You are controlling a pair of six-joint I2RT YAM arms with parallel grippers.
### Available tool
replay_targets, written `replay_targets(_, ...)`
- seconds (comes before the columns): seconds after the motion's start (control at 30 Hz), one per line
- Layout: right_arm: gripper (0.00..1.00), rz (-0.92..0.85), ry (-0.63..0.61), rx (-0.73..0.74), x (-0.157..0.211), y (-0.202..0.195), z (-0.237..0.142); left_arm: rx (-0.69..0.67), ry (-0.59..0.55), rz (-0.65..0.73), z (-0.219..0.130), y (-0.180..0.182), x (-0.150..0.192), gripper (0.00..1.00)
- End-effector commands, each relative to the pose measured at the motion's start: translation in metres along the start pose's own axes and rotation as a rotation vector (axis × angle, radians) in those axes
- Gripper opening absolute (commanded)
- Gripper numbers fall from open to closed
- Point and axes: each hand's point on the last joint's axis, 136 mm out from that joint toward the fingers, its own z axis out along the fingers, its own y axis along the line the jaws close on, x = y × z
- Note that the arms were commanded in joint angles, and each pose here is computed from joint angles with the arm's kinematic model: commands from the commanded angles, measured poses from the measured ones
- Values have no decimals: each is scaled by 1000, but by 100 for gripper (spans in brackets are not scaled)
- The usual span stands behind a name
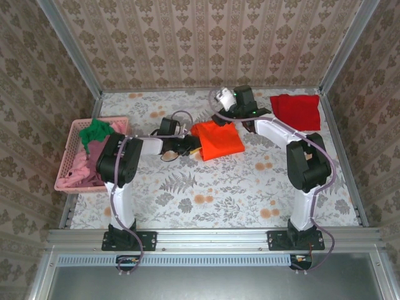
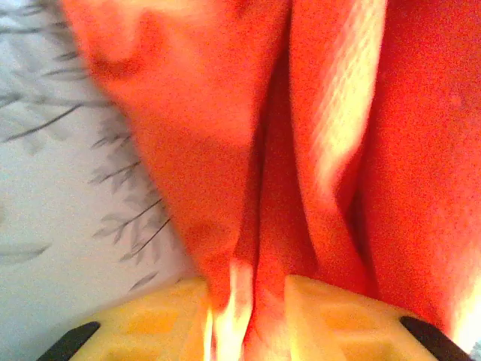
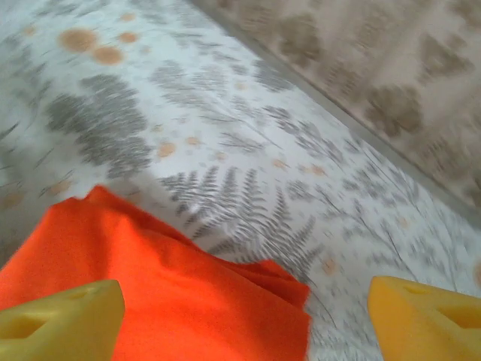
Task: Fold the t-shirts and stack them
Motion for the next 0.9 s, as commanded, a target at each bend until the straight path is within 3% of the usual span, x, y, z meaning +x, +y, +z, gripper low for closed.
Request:
replay_targets(0.0,86,404,100,57,39,-17,1,-210,-22,-112,-18,51,20,43)
replay_targets(0.1,83,495,184,38,68,-14,3,-219,-73,-92,-32,41,18,58)
replay_targets(0.3,73,596,326,-37,108,-3,16,-263,-230,42,-40,14,5,69)
replay_targets(0.43,69,642,369,-117,121,11,26,-182,-267,63,-25,-7,-8,82)
replay_targets(0.53,64,662,386,-165,125,19,30,-98,-254,38,-10,-19,-17,84)
replay_targets(0.63,55,680,388,-214,125,27,31,-88,-236,27,3,-17,-23,72)
replay_targets(0.87,37,704,414,-252,139,42,17,-68,-152,-35,25,-8,-19,26)
